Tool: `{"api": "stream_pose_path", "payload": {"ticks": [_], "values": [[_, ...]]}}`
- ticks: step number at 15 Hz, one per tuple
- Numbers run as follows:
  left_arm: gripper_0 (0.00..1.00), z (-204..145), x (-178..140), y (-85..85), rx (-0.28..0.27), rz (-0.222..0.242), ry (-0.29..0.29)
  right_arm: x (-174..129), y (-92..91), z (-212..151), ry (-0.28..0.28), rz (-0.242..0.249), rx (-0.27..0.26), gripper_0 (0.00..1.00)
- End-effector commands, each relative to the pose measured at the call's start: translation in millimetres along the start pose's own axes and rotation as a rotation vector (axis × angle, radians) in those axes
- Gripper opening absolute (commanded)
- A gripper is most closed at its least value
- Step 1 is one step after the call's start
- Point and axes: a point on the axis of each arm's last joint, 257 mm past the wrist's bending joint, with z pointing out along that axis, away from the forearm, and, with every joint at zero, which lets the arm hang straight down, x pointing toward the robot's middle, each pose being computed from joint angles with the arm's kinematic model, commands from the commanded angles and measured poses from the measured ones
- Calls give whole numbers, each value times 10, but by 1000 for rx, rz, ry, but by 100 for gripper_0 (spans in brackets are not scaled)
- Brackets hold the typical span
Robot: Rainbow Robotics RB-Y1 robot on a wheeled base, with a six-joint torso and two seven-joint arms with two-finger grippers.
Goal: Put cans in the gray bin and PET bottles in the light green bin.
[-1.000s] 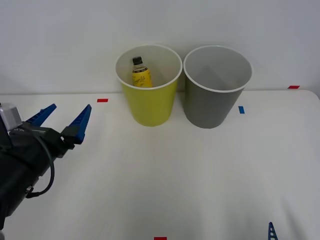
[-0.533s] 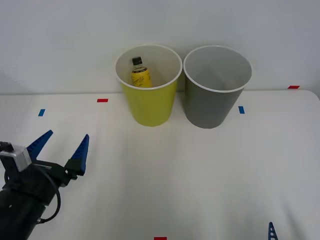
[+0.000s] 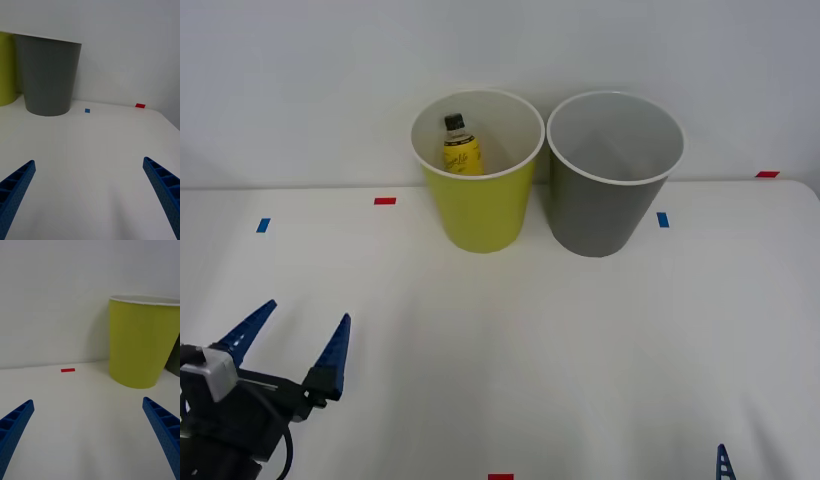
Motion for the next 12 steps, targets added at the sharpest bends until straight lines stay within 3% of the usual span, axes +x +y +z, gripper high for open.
{"api": "stream_pose_path", "payload": {"ticks": [1,2,4,7,9,12], "values": [[100,-231,340,22,-13,83,61,0,0,0,0,0,0,100],[100,-305,369,42,-20,134,70,0,0,0,0,0,0,100],[100,-536,403,92,-40,179,80,0,0,0,0,0,0,100],[100,-904,494,158,-76,184,120,0,0,0,0,0,0,100],[100,-1096,545,236,-130,171,144,0,0,0,0,0,0,100],[100,-1299,502,202,-156,157,130,0,0,0,0,0,0,100]]}}
